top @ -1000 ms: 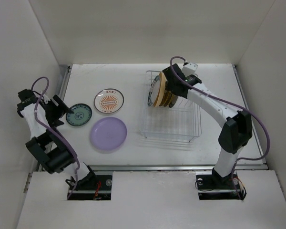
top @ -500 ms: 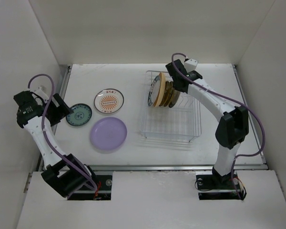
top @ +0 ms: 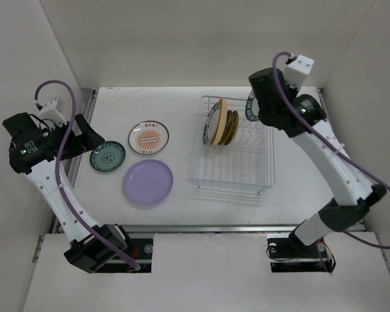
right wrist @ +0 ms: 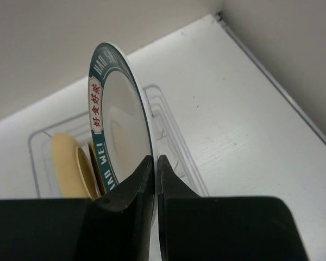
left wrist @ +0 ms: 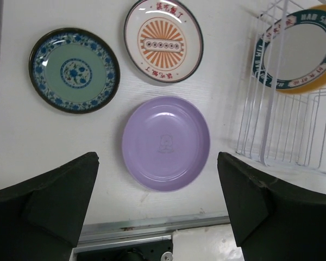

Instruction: Unload the plates from the dish rack

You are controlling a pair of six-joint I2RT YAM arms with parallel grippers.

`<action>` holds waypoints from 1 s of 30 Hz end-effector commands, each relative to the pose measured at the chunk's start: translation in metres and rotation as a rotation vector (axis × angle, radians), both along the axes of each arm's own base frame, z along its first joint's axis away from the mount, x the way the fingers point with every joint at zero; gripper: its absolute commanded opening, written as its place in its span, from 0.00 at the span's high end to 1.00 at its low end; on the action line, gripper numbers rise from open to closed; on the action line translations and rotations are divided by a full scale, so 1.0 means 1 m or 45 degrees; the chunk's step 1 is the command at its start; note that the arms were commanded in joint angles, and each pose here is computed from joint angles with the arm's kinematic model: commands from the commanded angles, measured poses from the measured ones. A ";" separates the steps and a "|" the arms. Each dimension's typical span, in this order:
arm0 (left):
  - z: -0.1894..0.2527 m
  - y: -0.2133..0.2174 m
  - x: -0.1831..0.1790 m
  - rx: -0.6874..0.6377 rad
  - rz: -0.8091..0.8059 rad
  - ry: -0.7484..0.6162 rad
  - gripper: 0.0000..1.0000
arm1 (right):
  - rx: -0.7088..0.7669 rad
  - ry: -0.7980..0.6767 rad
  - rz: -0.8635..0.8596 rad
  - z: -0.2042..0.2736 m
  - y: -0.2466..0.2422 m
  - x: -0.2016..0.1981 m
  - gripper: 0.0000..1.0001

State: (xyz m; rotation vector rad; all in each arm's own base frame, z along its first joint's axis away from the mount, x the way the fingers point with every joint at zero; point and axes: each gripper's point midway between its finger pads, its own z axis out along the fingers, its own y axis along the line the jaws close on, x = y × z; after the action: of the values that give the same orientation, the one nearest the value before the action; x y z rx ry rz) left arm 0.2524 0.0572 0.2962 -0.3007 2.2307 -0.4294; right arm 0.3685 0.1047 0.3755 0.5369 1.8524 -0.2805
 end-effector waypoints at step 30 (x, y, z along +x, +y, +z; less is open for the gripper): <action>-0.057 -0.168 0.132 -0.034 -0.836 0.208 0.06 | 0.595 -0.175 1.308 -0.026 0.245 0.033 1.00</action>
State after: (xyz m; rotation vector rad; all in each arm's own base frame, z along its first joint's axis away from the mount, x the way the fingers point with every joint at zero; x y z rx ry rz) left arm 0.3712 -0.1117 0.2582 0.4207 2.4324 -0.8257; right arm 0.3963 0.3289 0.3041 -0.0936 1.9933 0.6871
